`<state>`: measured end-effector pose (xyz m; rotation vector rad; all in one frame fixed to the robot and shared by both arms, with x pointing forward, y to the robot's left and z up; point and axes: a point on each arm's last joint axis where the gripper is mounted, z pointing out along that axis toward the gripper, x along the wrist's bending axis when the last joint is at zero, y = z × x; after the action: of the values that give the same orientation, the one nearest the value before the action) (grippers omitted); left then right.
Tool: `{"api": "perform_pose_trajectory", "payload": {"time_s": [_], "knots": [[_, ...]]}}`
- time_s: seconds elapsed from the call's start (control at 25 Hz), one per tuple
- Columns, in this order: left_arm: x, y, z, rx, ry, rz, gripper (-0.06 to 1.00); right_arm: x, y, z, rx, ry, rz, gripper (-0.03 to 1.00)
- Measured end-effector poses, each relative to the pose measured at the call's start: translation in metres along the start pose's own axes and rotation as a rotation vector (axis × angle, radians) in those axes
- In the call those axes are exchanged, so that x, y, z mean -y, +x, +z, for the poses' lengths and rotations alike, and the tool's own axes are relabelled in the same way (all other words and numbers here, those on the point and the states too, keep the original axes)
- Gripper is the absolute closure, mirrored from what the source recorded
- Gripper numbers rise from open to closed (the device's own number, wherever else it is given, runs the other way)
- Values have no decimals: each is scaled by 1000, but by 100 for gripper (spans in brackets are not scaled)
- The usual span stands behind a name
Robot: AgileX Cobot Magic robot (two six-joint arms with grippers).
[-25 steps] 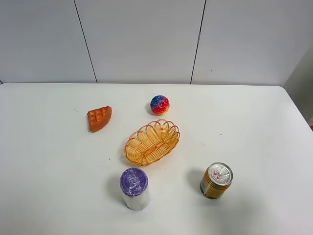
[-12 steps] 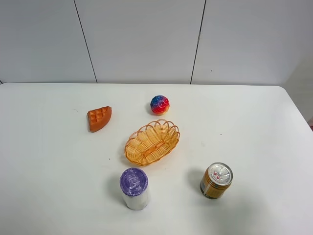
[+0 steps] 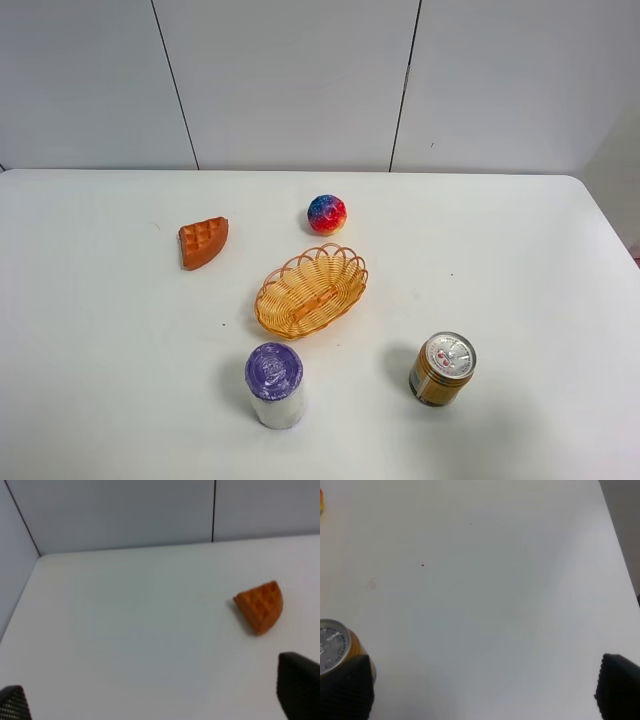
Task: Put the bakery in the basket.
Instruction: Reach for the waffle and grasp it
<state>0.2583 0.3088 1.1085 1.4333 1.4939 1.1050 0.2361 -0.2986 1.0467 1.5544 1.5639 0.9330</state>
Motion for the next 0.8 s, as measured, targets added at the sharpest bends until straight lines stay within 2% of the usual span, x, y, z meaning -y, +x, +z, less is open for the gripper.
{"api": "perform_pose_trajectory", "payload": {"time_s": [0.2,0.36,0.44,0.6,0.68,0.8], "knots": [[-63,-8,56,40,85,-38,-5,0,0,0,0,0,0,9],[-96,-20,128,95,187,-95,-5,0,0,0,0,0,0,9],[-100,-32,165,135,226,-91,-5,0,0,0,0,0,0,9],[-95,-77,217,261,268,-38,-5,0,0,0,0,0,0,9],[-84,-101,240,308,335,-5,-5,0,0,0,0,0,0,9],[-62,-128,275,336,466,36,-5,0,0,0,0,0,0,9]]}}
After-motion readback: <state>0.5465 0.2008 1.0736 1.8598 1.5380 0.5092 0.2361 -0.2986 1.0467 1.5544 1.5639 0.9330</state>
